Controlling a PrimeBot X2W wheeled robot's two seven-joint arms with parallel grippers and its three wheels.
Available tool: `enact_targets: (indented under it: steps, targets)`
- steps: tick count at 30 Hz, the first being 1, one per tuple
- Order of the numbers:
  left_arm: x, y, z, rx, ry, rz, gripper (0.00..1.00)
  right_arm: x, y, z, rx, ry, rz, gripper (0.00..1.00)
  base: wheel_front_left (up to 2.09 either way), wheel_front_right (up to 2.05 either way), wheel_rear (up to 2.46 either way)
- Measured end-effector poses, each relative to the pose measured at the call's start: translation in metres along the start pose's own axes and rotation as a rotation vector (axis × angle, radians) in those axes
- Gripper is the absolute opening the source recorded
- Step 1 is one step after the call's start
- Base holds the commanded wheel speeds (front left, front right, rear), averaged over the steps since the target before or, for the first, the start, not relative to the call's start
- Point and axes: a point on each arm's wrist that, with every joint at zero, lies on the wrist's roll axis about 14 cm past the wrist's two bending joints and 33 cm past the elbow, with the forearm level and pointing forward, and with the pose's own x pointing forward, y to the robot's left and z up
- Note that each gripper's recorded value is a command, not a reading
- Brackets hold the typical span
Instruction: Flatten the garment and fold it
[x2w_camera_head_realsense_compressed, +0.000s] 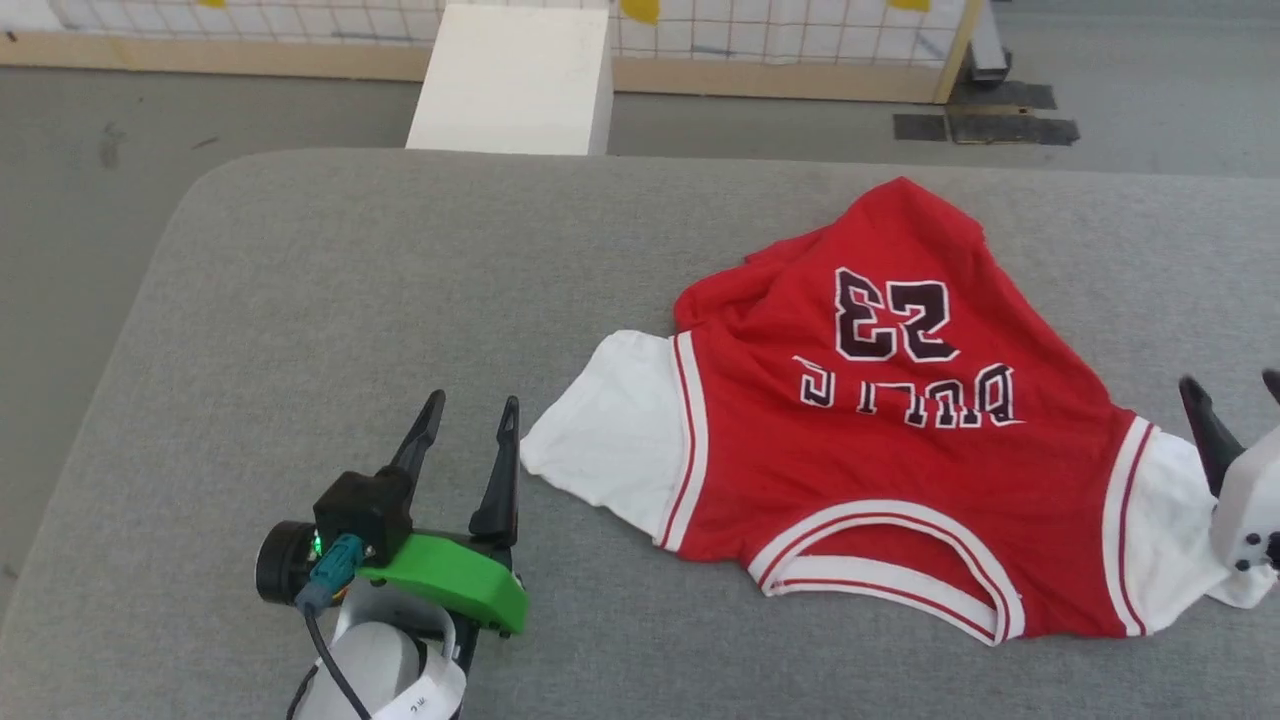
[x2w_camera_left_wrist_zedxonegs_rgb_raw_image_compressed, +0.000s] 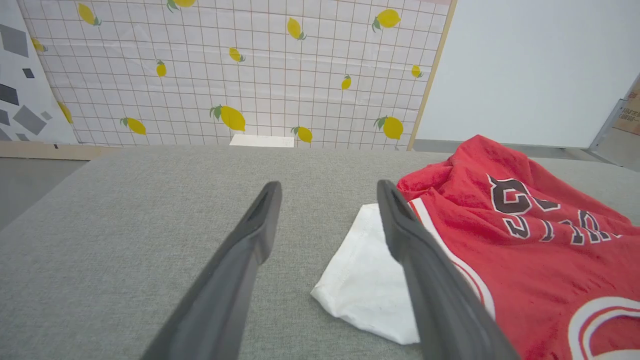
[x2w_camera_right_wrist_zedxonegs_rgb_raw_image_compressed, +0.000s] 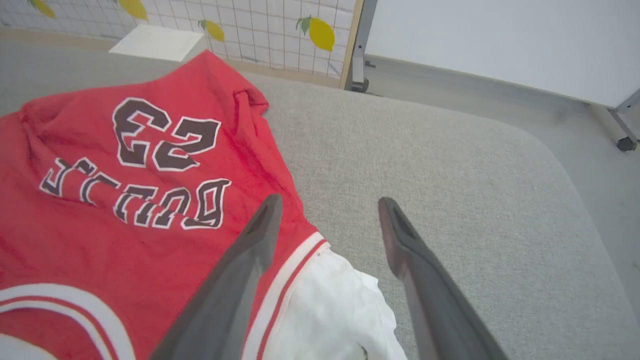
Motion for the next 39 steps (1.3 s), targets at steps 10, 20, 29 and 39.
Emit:
enact_targets:
  steps: [10,20,29,39]
  targets:
    - [0.003,-0.027,-0.046,0.034,0.185,-0.122,1.0,-0.054,0.002,0.028,0.183,-0.441,-0.085,1.0,0.0,0.0,0.0]
    - [0.028,-0.009,-0.086,0.24,0.594,-0.154,1.0,-0.063,0.001,-0.016,0.285,-0.338,-0.17,1.0,0.0,0.0,0.0]
    - [0.02,-0.002,-0.109,0.29,0.861,-0.158,1.0,-0.058,-0.009,-0.035,0.301,-0.292,-0.22,1.0,0.0,0.0,0.0]
    - [0.014,0.0,-0.124,0.265,0.956,-0.168,0.0,-0.05,-0.009,-0.052,0.3,-0.241,-0.23,1.0,0.0,0.0,0.0]
